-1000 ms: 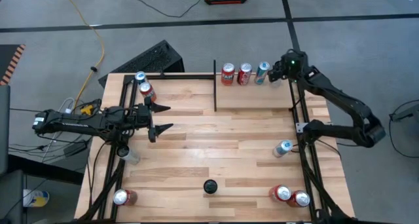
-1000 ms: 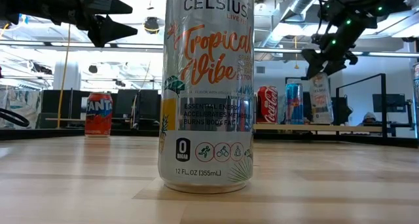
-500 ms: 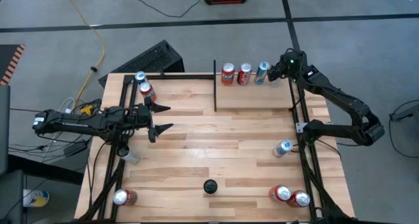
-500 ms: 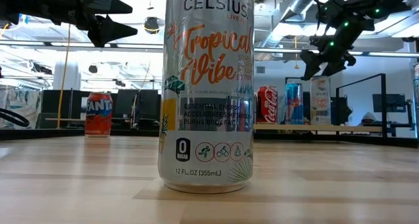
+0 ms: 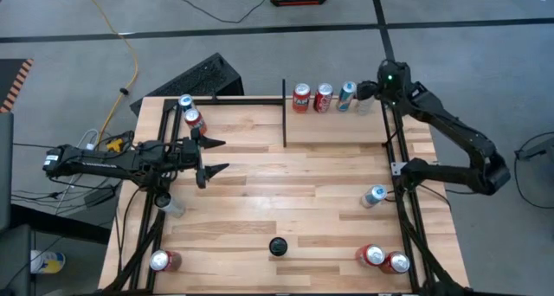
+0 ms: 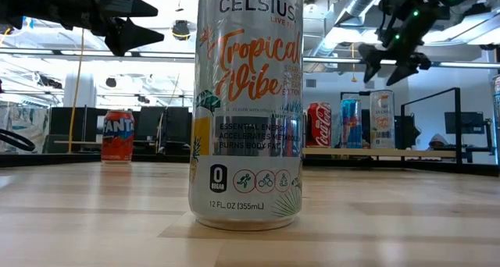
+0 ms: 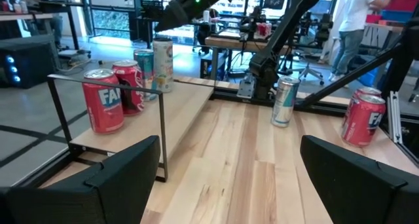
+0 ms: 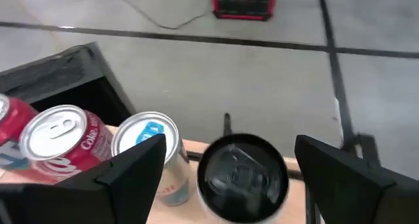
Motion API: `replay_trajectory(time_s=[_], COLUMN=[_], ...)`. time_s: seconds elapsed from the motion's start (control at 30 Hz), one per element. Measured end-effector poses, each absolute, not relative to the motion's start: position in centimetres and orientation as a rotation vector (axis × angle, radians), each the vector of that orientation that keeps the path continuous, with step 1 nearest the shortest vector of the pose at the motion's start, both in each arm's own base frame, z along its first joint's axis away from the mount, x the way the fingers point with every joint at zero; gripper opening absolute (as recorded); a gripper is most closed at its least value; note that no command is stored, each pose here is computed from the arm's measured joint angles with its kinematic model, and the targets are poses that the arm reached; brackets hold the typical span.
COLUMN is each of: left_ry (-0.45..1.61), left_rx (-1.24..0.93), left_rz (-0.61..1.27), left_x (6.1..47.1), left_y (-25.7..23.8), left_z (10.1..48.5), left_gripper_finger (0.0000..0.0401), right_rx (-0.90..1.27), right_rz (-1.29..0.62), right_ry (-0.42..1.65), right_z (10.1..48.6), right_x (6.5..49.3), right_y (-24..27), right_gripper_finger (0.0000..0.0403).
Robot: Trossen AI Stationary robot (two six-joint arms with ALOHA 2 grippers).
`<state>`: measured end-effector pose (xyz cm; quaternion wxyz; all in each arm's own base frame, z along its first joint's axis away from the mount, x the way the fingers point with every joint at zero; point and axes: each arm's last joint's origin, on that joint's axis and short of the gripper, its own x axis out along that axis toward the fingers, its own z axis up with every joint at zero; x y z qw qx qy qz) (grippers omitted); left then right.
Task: Place canned beverage on shelf
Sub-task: Put the top white-yellow soda can on the shelf
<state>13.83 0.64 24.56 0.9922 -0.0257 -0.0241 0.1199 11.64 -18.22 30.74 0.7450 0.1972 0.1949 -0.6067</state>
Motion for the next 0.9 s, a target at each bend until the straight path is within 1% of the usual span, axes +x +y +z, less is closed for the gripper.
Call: replay_trajectory(time_s=[0.13,0.43,0.53,0.67,0.9], left_ry=[-0.046,-0.045,-0.045,-0.045,-0.045], left_rx=[-0.036,-0.034,-0.034,-0.041,-0.051], left_rz=[0.238,0.209,0.208,0.204,0.182], left_x=[13.8,13.8,13.8,13.9,13.9], left_y=[0.6,0.5,0.5,0.5,0.5], left_z=[24.6,24.6,24.6,24.5,24.5], left_gripper_finger=[0.0355,0.0355,0.0355,0.0355,0.0355], right_rx=[0.418,0.401,0.381,0.374,0.349], right_rz=[-1.434,-1.508,-1.558,-1.574,-1.621], right_ry=[0.431,0.371,0.402,0.455,0.484], right_z=[30.5,30.3,29.7,28.7,28.4], right_x=[12.4,14.1,14.5,15.1,15.1], right_y=[-17.5,-16.7,-17.1,-17.7,-17.9], right_gripper_finger=[0.0357,0.0348,0.0344,0.0339,0.0335])
